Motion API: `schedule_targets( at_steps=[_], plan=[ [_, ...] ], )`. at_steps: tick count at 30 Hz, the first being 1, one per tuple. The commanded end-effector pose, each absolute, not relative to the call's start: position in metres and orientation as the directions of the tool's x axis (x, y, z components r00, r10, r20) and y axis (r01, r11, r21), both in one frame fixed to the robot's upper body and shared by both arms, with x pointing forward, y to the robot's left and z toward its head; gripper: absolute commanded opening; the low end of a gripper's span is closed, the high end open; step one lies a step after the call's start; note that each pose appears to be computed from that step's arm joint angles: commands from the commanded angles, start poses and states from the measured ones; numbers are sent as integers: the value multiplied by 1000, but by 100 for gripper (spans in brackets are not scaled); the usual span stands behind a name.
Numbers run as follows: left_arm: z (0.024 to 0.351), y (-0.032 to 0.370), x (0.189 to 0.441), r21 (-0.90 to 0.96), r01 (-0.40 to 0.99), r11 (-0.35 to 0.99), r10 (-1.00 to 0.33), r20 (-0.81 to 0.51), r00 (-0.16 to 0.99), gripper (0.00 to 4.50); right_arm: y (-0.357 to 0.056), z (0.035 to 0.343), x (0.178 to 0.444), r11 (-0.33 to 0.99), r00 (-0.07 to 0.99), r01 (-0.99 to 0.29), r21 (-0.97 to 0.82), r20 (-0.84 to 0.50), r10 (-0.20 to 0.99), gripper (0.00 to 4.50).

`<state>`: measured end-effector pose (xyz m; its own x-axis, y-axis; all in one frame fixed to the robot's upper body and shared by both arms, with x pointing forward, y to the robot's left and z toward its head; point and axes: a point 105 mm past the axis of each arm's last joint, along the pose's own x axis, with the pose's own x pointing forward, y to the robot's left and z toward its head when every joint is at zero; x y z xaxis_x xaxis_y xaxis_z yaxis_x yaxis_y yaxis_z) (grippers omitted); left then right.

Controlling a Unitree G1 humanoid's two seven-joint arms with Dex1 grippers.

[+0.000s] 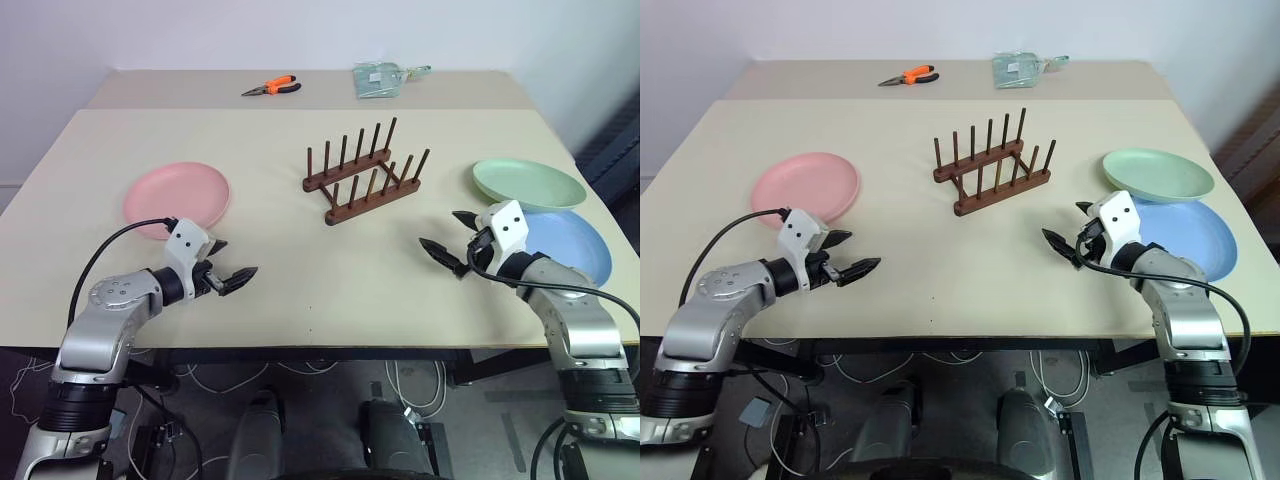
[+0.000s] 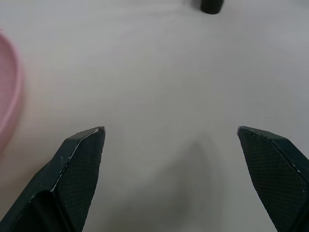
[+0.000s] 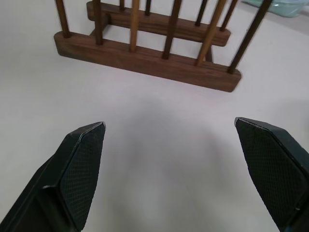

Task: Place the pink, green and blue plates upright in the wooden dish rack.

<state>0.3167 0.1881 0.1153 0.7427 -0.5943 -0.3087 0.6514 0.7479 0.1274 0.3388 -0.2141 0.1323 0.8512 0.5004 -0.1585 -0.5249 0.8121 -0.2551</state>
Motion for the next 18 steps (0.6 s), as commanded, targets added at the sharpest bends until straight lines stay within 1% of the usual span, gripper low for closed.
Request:
schedule_targets(
  at_steps=[1,3,5,8,11,15,18],
  plan=[
    [128,179,321,168,667,726,-617,-268,740,450,-205,141,334,809,845,-535,-245,-124,521,439],
    [127,172,324,147,676,722,-632,-260,730,450,-196,140,329,800,831,-556,-227,-121,543,439],
    [123,163,332,128,691,711,-650,-254,716,450,-179,139,326,794,822,-568,-217,-110,558,439],
    [111,139,350,145,710,689,-661,-277,697,450,-159,143,318,782,813,-580,-229,-99,574,439],
    [104,105,376,132,736,664,-687,-282,670,450,-152,149,311,797,823,-564,-219,-71,563,439],
    [104,57,400,146,782,606,-734,-276,620,450,-147,145,306,802,830,-555,-221,-76,553,439],
    [102,38,411,161,789,593,-734,-293,612,450,-145,146,307,803,832,-551,-227,-71,550,439]
  ],
)
